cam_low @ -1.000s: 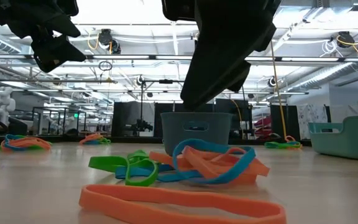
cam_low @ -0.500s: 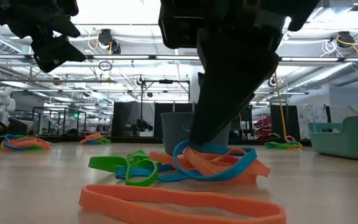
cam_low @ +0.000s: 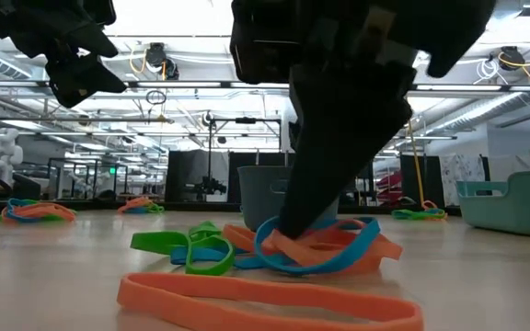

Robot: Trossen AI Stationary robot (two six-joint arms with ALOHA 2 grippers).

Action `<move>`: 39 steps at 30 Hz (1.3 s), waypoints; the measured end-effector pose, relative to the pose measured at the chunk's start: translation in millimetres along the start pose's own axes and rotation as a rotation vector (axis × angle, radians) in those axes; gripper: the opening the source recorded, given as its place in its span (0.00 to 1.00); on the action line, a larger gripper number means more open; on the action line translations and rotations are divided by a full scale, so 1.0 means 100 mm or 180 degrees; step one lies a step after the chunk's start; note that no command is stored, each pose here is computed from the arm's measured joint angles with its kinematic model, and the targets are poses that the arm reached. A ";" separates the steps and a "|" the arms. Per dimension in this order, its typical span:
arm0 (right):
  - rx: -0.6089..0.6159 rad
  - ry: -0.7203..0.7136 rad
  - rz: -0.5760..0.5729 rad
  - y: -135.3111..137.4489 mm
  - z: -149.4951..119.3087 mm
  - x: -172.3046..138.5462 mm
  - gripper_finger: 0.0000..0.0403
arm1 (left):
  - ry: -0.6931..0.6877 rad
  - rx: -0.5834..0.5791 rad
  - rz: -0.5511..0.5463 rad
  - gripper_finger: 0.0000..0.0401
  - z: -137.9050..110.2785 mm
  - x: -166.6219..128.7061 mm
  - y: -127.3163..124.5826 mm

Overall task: Sort rubber bands into baskets
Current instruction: Put the blue rubberband into the blue bin

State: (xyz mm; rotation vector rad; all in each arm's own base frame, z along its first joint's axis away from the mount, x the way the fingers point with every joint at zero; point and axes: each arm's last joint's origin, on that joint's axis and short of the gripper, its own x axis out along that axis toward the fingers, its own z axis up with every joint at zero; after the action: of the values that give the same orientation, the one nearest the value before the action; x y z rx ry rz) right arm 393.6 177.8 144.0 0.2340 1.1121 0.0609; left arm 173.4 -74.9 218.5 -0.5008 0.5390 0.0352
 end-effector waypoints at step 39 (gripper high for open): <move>0.0349 -0.0241 -0.0585 -0.75 0.40 -0.87 0.00 | 0.0014 -0.0020 0.0035 0.54 -0.01 0.00 0.01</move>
State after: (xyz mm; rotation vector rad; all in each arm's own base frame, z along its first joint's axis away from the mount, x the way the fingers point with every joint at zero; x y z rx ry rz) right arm 385.6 83.9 221.3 0.2292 1.0583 -0.1717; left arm 172.9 -74.5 217.6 -0.5042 0.5462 0.0464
